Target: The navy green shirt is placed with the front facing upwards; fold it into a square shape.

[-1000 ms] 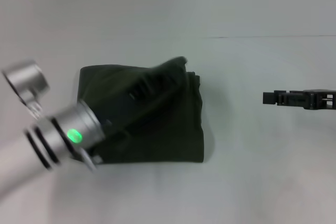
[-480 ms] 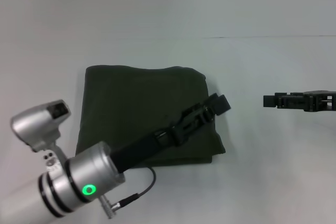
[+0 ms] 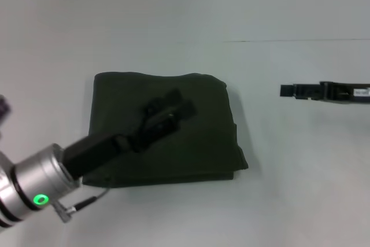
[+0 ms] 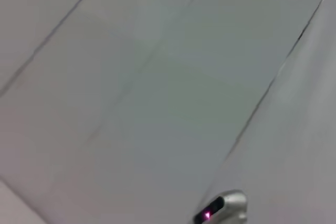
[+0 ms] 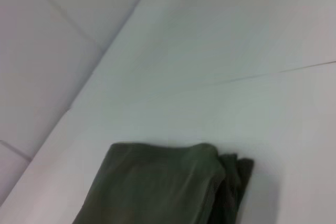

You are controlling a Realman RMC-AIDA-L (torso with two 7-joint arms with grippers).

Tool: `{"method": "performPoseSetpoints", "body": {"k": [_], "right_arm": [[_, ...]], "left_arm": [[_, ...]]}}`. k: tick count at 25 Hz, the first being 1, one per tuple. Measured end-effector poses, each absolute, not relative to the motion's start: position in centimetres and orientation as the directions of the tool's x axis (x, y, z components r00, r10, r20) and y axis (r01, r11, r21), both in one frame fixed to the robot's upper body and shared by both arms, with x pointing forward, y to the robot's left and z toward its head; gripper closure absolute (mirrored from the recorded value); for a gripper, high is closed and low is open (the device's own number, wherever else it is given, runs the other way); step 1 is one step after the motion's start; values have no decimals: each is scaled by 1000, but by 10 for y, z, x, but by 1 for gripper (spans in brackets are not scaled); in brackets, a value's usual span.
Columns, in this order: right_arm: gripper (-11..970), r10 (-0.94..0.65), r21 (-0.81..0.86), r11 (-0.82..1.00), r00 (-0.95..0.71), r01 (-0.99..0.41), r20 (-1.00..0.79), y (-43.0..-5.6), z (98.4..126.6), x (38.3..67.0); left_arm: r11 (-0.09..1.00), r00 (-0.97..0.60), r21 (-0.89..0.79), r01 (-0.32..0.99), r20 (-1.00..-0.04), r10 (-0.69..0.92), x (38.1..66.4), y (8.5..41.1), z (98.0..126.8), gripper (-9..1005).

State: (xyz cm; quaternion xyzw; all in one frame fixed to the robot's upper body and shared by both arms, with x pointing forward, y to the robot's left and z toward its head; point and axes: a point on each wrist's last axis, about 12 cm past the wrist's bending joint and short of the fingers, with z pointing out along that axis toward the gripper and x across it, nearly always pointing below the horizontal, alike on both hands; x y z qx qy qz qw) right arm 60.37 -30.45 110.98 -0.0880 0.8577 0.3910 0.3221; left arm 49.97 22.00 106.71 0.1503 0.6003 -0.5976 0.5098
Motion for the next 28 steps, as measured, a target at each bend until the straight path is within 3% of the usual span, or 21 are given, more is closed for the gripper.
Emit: {"method": "performPoseSetpoints", "body": {"k": [4,14,28], "right_arm": [[248,126,631,683,-791,-368,-598,-283,1105,619],[255,101,611,704,-800,-363,-592,-215,1087,633],[279,169,636,716,-813,-287,-557,-191,1067,630]], "left_arm": [[350,-365,-517,781,-833,-416,505,242,1069,235],[486,-302,-454,747,-883,-359,512,266,1070,237],[575,-281,-426,699,-903,-326,521,274,1067,240]]}}
